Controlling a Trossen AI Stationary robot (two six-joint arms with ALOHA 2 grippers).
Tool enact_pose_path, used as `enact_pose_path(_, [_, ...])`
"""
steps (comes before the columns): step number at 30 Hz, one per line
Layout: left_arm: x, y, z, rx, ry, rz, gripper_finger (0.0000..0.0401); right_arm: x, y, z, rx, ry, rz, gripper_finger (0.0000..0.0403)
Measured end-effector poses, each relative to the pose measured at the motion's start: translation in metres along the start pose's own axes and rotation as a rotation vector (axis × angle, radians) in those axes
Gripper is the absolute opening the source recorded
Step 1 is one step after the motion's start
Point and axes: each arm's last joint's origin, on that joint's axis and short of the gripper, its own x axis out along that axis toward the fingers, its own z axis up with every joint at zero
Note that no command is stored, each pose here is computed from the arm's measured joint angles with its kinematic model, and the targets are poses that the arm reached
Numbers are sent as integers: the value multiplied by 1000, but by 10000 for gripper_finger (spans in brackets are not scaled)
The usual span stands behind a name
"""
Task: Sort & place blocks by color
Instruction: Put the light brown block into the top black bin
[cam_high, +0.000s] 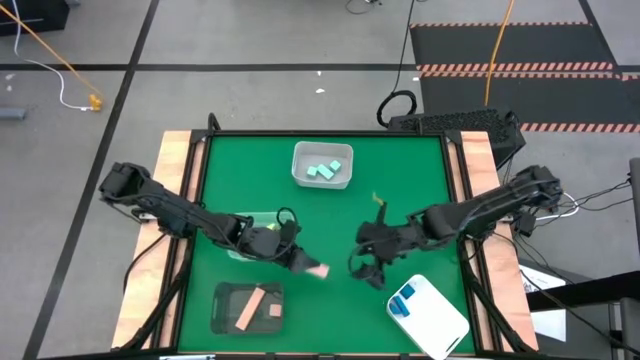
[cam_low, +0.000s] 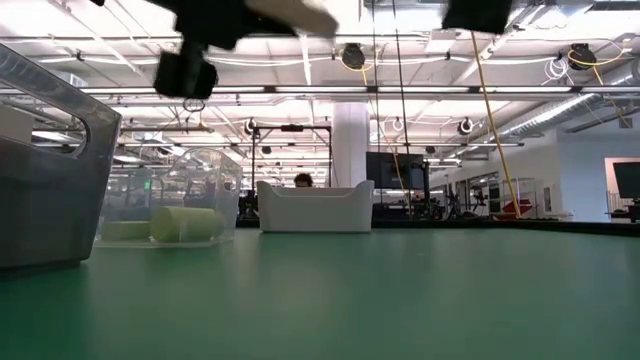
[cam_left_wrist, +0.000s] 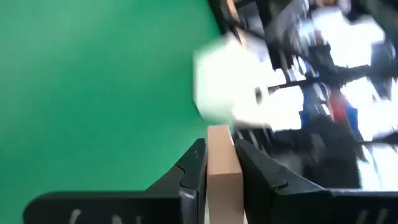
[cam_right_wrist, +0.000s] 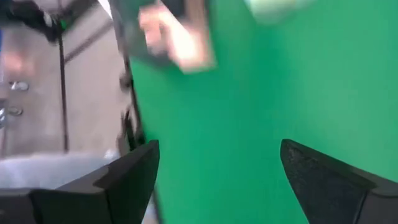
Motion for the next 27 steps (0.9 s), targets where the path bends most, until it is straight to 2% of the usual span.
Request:
enact_pose_path(6, [-15, -13, -31, -37, 339, -83, 63, -27, 7, -41, 124, 214, -40, 314])
enact_pose_path(11, [-45, -19, -58, -101, 469, 0, 63, -28, 7, -79, 240, 302, -69, 313])
enact_pose_path(15, [-74, -18, -75, -133, 511, 124, 63, -23, 1, -105, 291, 355, -117, 313])
enact_pose_path(19, [-94, 1, -92, -168, 540, 384, 63, -15, -11, -123, 314, 391, -186, 313])
enact_pose_path(22, [-102, 13, -99, -174, 538, 540, 63, -12, -18, -132, 314, 411, -228, 313])
enact_pose_path(25, [-106, 17, -101, -180, 535, 592, 64, -10, -22, -136, 324, 419, -252, 313])
enact_pose_path(27, [-106, 16, -103, -180, 540, 584, 85, -9, -23, -136, 326, 419, -254, 313])
